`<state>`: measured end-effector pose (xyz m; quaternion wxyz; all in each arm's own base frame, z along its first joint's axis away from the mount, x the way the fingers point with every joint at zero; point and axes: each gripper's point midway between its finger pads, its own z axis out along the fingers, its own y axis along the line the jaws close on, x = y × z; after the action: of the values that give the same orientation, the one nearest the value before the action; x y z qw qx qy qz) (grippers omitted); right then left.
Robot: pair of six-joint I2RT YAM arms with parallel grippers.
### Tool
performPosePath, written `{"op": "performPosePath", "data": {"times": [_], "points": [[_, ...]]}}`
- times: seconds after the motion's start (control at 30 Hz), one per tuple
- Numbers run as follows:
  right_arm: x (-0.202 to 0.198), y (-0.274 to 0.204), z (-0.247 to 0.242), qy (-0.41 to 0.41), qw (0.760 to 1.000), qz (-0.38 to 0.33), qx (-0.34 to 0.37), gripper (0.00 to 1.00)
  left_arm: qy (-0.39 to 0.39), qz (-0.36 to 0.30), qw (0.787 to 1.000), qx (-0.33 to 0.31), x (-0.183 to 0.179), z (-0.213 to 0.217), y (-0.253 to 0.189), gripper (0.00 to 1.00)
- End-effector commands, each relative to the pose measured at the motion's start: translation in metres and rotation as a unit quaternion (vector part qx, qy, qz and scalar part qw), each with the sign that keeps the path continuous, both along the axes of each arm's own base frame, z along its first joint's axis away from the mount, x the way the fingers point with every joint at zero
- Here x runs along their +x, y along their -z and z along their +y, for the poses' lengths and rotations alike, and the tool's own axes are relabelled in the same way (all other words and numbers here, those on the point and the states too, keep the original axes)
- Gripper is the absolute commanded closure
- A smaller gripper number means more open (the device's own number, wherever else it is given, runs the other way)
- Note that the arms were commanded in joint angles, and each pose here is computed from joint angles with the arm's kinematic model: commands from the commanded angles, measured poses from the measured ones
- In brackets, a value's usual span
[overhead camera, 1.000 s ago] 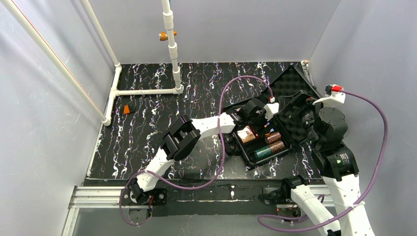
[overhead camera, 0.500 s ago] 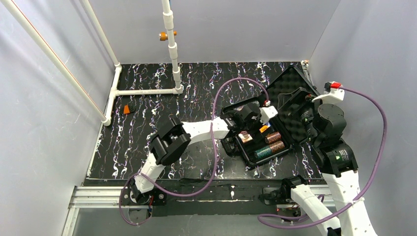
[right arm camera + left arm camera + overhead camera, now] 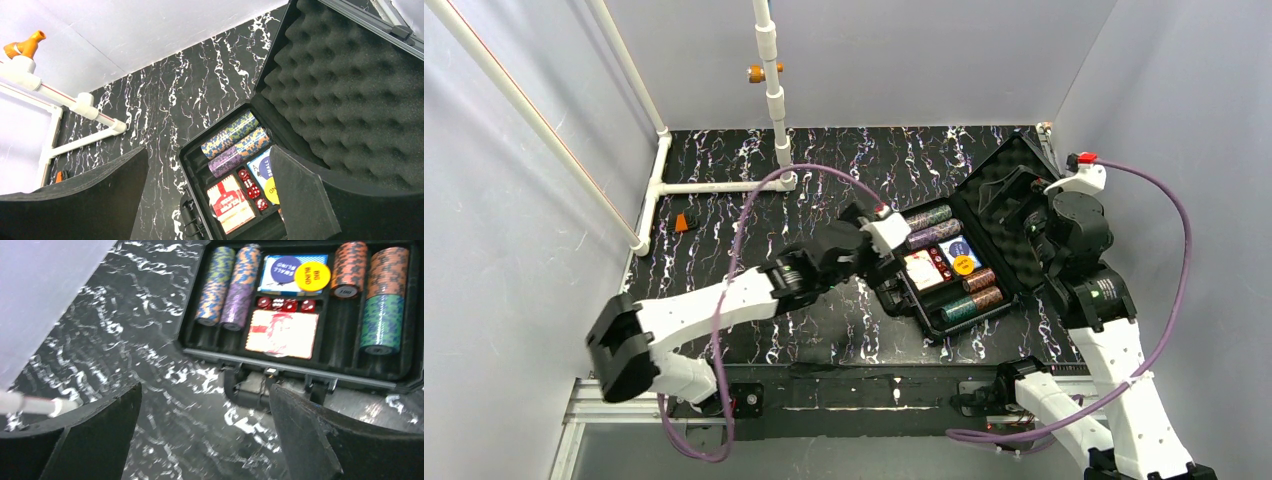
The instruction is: Pack up texas hold em set
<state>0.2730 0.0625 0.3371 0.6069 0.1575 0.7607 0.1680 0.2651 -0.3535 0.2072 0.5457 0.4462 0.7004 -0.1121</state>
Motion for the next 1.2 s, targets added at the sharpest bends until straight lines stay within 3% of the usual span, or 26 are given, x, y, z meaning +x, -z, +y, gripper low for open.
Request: {"op": "performPosePath", "data": {"times": [0.0,0.13,0.23,0.37,0.6,0.83,1.07,1.17], "points": [[0.008,-0.034,-0.001,0.007,0.999,-0.048,0.011,0.02,-0.034,-0.012,0.998,0.051,-0.001,0.069,-0.014,0.02],[0.019,-0.033,0.003,0.001,0.999,-0.034,-0.003,0.02,-0.076,0.019,0.996,0.047,0.010,0.121,-0.007,0.02],[0.031,-0.029,0.010,-0.010,1.000,-0.014,-0.014,0.02,-0.104,0.006,0.994,0.036,0.016,0.144,-0.005,0.02],[0.048,-0.019,0.014,-0.015,0.999,0.013,-0.035,0.02,-0.109,-0.013,0.994,0.029,0.015,0.152,-0.006,0.02],[0.080,0.004,0.027,-0.036,0.993,0.089,-0.068,0.02,-0.164,-0.049,0.982,0.080,0.025,0.180,-0.001,0.02],[0.108,0.019,0.007,0.021,0.988,0.130,-0.084,0.02,-0.201,-0.083,0.972,0.092,0.032,0.196,-0.007,0.02],[0.142,0.045,-0.037,0.035,0.982,0.187,0.007,0.02,-0.216,-0.091,0.968,0.086,0.034,0.200,-0.011,0.02],[0.150,0.052,-0.070,0.086,0.976,0.201,0.014,0.02,-0.215,-0.091,0.968,0.088,0.034,0.200,-0.010,0.02]]}}
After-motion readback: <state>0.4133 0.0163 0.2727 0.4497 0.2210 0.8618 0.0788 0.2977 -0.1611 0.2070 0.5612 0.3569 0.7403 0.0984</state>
